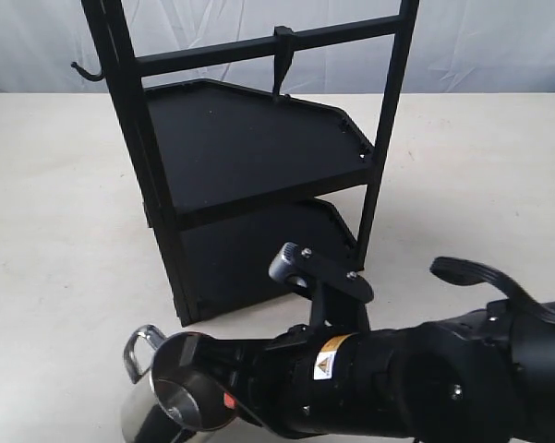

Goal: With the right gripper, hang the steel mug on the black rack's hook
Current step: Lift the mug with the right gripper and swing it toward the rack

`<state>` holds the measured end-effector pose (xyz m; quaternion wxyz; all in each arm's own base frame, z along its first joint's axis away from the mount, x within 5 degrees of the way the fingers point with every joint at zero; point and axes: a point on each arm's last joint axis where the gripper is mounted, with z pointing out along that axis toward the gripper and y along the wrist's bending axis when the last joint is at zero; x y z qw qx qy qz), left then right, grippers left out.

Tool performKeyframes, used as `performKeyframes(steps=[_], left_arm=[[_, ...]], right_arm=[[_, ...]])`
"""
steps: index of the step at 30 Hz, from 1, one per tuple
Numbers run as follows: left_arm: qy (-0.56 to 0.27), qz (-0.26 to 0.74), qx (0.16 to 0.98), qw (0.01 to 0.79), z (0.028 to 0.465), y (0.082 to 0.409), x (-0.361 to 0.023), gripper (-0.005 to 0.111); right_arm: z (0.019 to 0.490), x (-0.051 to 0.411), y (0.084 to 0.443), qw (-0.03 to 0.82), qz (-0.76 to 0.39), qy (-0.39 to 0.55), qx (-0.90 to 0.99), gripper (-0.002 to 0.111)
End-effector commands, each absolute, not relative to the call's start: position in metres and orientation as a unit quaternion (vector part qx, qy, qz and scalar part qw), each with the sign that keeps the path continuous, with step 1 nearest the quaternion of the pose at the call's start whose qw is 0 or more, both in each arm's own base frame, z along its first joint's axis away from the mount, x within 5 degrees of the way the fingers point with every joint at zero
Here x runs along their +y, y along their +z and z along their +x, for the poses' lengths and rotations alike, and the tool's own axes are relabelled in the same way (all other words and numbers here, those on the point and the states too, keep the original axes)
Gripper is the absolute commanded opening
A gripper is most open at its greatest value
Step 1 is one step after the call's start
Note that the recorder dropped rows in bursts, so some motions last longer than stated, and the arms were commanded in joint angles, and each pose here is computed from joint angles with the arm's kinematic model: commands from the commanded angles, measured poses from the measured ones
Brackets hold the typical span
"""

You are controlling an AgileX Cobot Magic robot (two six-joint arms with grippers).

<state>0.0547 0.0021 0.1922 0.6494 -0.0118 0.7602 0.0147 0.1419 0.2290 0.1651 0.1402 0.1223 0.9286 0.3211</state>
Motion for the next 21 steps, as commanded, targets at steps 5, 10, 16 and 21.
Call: performKeyframes(steps=[5,10,16,21], left_arm=[[0.012,-0.016,0.761,0.649,0.055,0.191,0.002,0.0],[0.012,-0.016,0.761,0.649,0.055,0.191,0.002,0.0],[0.012,-0.016,0.761,0.649,0.055,0.191,0.002,0.0],[0.012,-0.016,0.761,0.649,0.055,0.191,0.002,0.0]], right_arm=[[0.14,0.205,0.176,0.164,0.15,0.339,0.914,-0.001],[0.137,0.201,0.182,0.17,0.144,0.349,0.91,-0.001],[0.132,0.195,0.188,0.174,0.139,0.359,0.906,-0.001],[0.128,0.188,0.196,0.186,0.132,0.373,0.899,-0.001]])
